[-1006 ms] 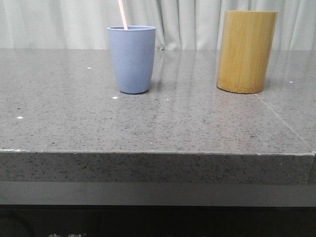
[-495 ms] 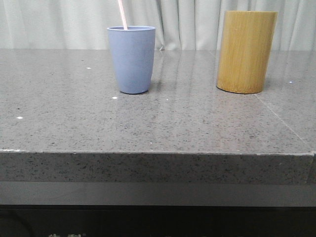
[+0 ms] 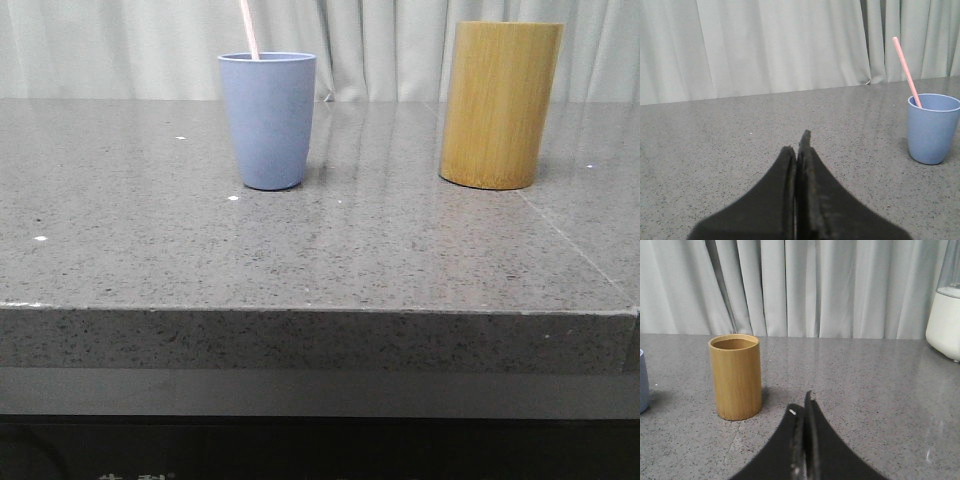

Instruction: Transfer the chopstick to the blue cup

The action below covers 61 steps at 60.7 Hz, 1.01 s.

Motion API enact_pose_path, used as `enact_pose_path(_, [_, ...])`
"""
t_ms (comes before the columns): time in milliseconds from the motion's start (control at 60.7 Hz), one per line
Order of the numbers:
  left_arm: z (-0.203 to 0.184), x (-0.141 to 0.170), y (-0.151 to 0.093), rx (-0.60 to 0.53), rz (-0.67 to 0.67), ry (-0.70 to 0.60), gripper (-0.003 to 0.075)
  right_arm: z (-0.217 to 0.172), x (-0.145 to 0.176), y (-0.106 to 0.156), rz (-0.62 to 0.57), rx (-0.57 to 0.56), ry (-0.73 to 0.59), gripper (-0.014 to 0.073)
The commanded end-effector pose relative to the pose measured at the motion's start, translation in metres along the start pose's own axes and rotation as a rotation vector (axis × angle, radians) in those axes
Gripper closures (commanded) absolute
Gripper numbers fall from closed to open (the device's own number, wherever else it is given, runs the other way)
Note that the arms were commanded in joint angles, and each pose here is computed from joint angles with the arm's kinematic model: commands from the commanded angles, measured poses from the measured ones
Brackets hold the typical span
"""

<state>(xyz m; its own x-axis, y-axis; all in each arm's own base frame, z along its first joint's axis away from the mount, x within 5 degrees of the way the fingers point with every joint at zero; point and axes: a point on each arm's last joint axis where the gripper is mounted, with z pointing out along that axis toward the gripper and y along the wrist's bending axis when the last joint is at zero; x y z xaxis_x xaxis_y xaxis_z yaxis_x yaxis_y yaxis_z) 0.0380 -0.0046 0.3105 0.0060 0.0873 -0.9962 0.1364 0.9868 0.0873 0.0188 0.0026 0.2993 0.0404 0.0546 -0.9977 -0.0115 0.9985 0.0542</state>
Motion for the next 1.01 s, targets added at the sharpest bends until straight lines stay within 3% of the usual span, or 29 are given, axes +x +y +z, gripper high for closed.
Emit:
enact_pose_path(0, [-0.001, -0.014, 0.001, -0.006, -0.008, -0.091, 0.0739, -0.004, -0.015, 0.0, -0.008, -0.001, -0.1, 0.0662])
enact_pose_path(643, [-0.001, -0.014, 0.001, -0.009, -0.001, -0.088, 0.0739, -0.004, -0.014, 0.0, -0.008, -0.001, -0.099, 0.0662])
enact_pose_path(989, [-0.006, 0.041, -0.003, -0.082, -0.081, -0.06, 0.0739, -0.004, -0.014, 0.0, -0.008, -0.001, -0.099, 0.0662])
